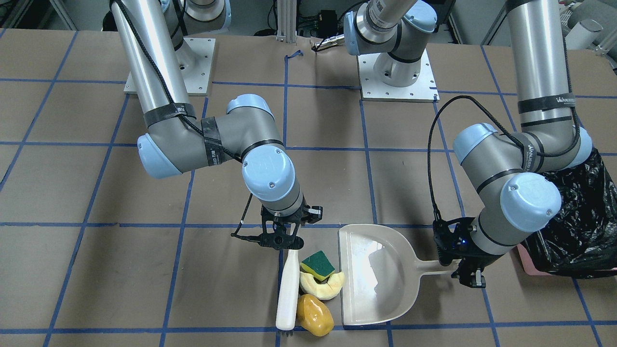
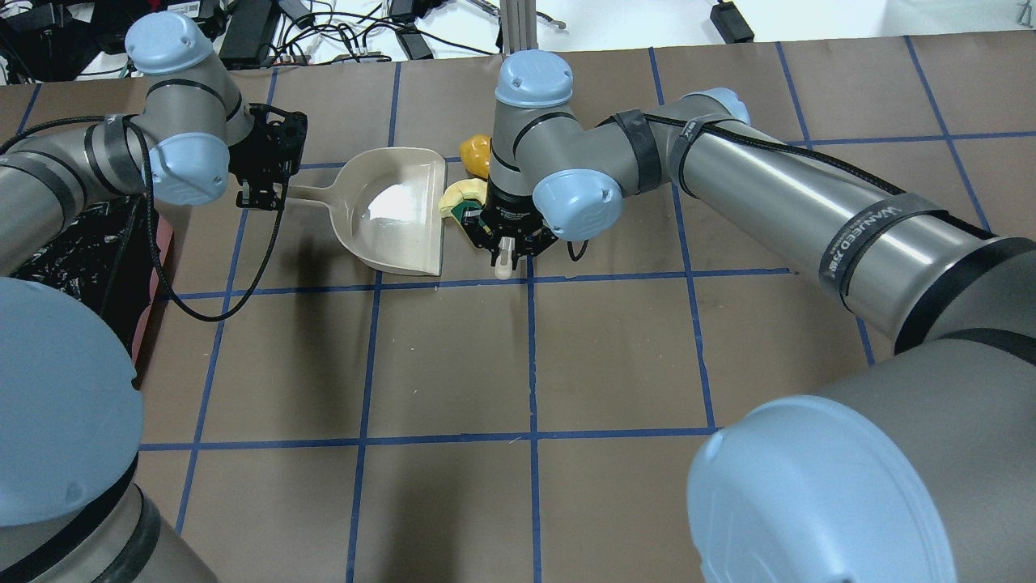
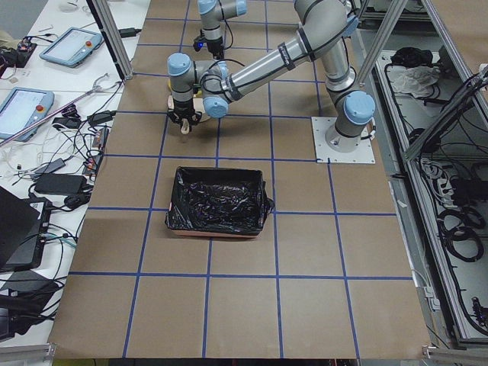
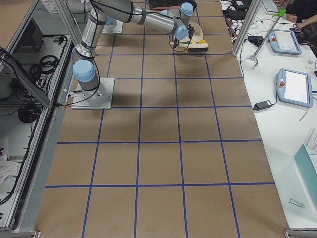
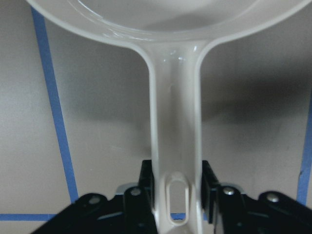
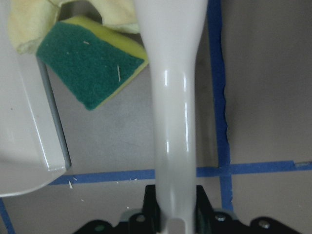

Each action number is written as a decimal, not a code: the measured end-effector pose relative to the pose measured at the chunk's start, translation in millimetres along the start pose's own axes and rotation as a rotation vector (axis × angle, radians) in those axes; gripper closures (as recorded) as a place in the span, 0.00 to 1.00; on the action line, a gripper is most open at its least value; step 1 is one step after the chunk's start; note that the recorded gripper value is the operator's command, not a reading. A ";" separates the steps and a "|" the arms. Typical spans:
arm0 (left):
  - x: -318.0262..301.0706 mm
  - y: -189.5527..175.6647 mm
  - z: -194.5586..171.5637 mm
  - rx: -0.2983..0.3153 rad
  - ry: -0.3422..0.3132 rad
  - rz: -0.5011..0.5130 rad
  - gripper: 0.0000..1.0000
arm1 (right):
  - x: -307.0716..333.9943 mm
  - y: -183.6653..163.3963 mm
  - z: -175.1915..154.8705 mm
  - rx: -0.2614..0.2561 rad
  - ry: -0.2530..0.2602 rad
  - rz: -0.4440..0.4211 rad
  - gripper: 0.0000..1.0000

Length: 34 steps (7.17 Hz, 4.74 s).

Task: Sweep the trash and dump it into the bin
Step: 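Push the sponge further into the dustpan with the brush, then sweep the brush across the dustpan toward the left gripper, then draw the brush back and sweep the yellow object toward the dustpan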

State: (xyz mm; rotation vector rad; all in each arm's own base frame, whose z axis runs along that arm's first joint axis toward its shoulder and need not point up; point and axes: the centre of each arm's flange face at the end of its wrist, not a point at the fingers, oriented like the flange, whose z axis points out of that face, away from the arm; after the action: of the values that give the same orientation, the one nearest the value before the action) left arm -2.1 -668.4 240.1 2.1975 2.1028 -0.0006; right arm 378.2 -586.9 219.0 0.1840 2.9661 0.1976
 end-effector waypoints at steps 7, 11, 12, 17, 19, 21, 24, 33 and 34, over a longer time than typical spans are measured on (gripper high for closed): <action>-1.1 -0.7 -2.0 -0.001 -0.004 0.002 0.71 | -12.5 -8.8 0.8 0.013 -0.006 -0.010 1.00; -0.9 -1.6 -1.5 0.000 -0.002 0.003 0.71 | -26.0 0.8 -0.2 0.013 -0.012 -0.009 1.00; -1.0 -1.7 -1.6 0.000 -0.002 0.003 0.71 | -31.2 4.3 0.2 0.012 -0.014 -0.001 1.00; -0.8 -1.8 -1.7 0.001 -0.003 0.004 0.71 | -68.7 24.5 -9.2 -0.022 -0.103 0.083 1.00; -0.8 -1.0 -1.7 0.000 -0.002 0.003 0.71 | -82.4 34.5 -10.2 -0.050 -0.141 0.118 1.00; -0.7 -0.8 -1.6 0.000 -0.002 0.003 0.71 | -97.1 47.4 -9.6 -0.086 -0.176 0.169 1.00; -0.8 -0.8 -1.6 0.000 -0.002 0.003 0.71 | -127.4 75.5 -13.4 -0.155 -0.254 0.294 1.00; -0.8 -0.8 -1.6 0.000 -0.002 0.001 0.71 | -52.3 55.0 -59.3 -0.037 0.032 -0.031 1.00; -0.7 -0.8 -1.6 0.000 -0.002 0.001 0.71 | -51.6 51.9 -53.0 -0.032 0.038 -0.052 1.00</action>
State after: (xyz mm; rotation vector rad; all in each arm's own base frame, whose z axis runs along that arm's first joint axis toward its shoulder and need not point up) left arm -3.1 -669.0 241.7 2.1980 2.1000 -0.0029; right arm 425.5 -549.2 286.0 0.1003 2.9995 0.2448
